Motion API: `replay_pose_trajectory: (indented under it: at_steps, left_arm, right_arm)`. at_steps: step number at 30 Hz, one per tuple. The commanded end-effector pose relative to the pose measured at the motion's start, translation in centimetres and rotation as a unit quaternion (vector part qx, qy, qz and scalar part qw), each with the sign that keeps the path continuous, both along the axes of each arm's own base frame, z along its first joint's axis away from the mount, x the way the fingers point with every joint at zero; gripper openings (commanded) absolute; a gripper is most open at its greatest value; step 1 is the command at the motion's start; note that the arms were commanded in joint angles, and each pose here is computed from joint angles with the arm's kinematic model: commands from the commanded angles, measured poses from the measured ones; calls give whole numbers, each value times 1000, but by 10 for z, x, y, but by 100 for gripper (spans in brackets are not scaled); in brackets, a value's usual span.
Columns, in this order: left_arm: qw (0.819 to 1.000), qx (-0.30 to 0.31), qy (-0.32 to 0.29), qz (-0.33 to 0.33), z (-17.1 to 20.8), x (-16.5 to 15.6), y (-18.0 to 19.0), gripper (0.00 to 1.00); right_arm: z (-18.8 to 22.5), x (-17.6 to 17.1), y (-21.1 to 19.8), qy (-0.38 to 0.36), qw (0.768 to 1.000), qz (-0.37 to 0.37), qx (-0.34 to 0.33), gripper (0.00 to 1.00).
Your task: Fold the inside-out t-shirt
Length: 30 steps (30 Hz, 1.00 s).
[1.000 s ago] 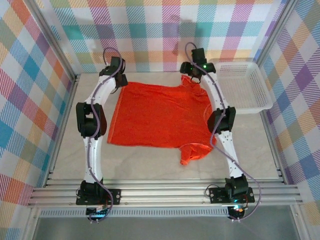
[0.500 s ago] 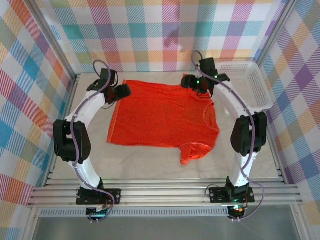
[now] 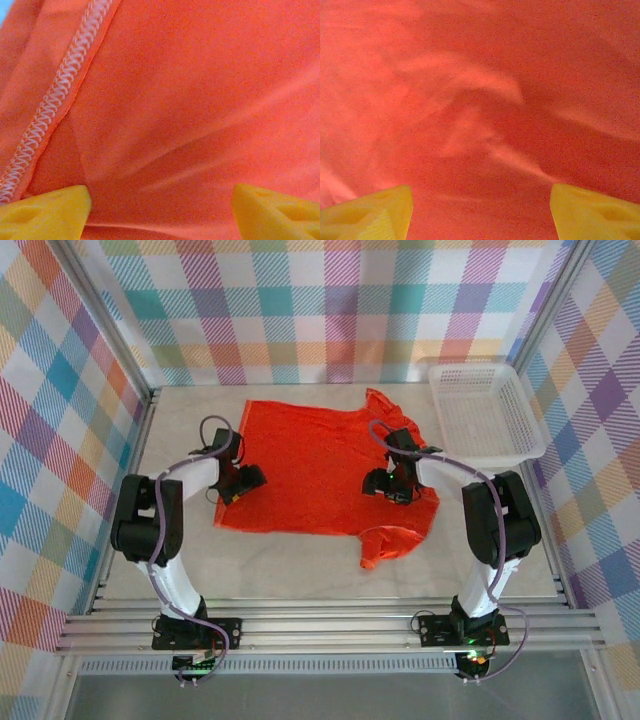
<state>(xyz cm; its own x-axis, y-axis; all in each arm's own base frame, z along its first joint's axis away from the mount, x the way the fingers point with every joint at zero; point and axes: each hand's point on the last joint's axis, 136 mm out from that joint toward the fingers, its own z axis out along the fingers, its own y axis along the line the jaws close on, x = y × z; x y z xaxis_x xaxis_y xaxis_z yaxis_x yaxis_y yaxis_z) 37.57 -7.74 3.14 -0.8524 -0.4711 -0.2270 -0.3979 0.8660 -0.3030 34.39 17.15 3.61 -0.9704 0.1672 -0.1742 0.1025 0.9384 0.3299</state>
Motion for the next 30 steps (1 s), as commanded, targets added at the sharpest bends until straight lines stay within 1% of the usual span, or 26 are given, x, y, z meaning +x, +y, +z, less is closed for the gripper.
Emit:
replay_pose_trajectory:
  at_steps: [1, 4, 6, 10, 13, 16, 18, 20, 21, 24, 27, 30]
  left_arm:
    - [999, 17, 16, 33, -7, -27, 16, 76]
    - [998, 35, 32, 41, -12, -52, 25, 76]
    - [998, 32, 34, 47, -12, -66, 27, 76]
    - [998, 6, 32, 61, -16, -93, 23, 76]
    - [997, 8, 41, 63, -20, -112, 23, 76]
    - [997, 1, 40, 63, -16, -126, 19, 76]
    - [998, 0, 28, 62, -8, -131, 18, 76]
    - [998, 8, 14, 66, 2, -130, 22, 77]
    - [997, 17, 5, 69, 7, -128, 25, 77]
    - [997, 34, -11, 68, 19, -117, 30, 78]
    - [998, 36, -13, 55, 29, -103, 26, 77]
    - [998, 40, -28, 50, 48, -92, 27, 76]
  right_arm:
    - [-10, -7, -10, 9, 1000, -14, -14, 73]
    - [-21, -3, -13, 17, 999, -16, -25, 74]
    - [-27, 8, -13, 18, 999, -17, -31, 73]
    - [-41, 42, -4, 24, 999, -7, -36, 73]
    - [-45, 71, 11, 23, 999, 1, -27, 73]
    - [-38, 104, 16, 13, 999, 10, -40, 73]
    - [-31, 116, 14, 15, 998, 15, -56, 74]
    - [-26, 115, 6, 17, 998, 11, -67, 74]
    - [-24, 108, 1, 19, 997, 10, -71, 74]
    - [-25, 78, -17, 25, 997, -4, -79, 75]
    - [-32, 40, -41, 32, 996, -24, -83, 75]
    - [-25, 31, -44, 26, 996, -12, -85, 74]
